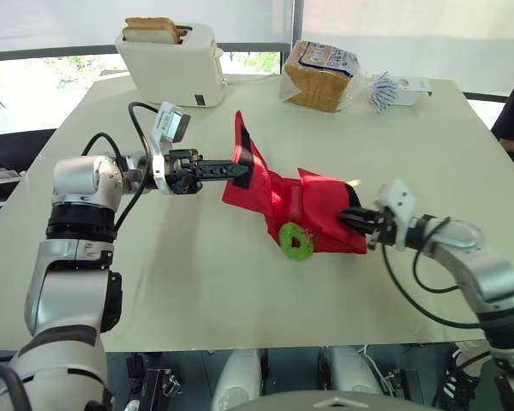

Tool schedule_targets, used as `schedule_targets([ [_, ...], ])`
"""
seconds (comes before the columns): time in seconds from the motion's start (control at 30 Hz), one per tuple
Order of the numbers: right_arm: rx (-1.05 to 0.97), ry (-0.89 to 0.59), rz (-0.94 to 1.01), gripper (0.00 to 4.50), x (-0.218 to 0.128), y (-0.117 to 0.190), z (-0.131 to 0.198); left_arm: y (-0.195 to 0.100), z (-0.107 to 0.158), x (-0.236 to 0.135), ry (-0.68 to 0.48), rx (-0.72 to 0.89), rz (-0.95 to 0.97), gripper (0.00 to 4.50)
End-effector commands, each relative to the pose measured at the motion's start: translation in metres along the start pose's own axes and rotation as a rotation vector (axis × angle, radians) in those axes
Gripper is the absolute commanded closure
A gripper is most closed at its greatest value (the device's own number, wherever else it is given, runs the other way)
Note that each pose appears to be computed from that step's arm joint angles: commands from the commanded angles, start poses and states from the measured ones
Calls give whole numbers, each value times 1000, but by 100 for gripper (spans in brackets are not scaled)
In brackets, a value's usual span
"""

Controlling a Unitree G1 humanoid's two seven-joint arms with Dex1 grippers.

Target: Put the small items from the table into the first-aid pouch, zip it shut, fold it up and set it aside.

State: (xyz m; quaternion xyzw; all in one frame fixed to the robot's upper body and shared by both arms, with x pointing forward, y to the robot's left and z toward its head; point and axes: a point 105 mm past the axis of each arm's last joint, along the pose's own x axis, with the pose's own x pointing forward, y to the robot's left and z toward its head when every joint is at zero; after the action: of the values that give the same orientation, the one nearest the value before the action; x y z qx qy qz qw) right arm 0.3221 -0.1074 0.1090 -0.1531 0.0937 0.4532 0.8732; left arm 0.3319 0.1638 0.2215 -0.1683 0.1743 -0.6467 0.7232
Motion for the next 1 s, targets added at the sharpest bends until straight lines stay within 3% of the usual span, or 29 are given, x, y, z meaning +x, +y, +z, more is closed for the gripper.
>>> schedule_targets([
  [0.03, -18, 99, 0, 446, 14, 5, -16, -26, 22, 14, -28, 110, -155, 450],
  [0.23, -22, 178, 72, 446, 32, 28, -34, -38, 28, 60, -75, 141, -274, 450],
  [0.57, -37, 118, 69, 446, 28, 34, -21, -4, 7, 126, -94, 61, -189, 450],
  [0.8, 5, -88, 58, 446, 15, 42, 7, 13, -9, 152, -105, -11, -170, 450],
  [1.0, -39, -239, 20, 446, -28, 44, 36, 18, -17, 157, -106, -44, -169, 450],
])
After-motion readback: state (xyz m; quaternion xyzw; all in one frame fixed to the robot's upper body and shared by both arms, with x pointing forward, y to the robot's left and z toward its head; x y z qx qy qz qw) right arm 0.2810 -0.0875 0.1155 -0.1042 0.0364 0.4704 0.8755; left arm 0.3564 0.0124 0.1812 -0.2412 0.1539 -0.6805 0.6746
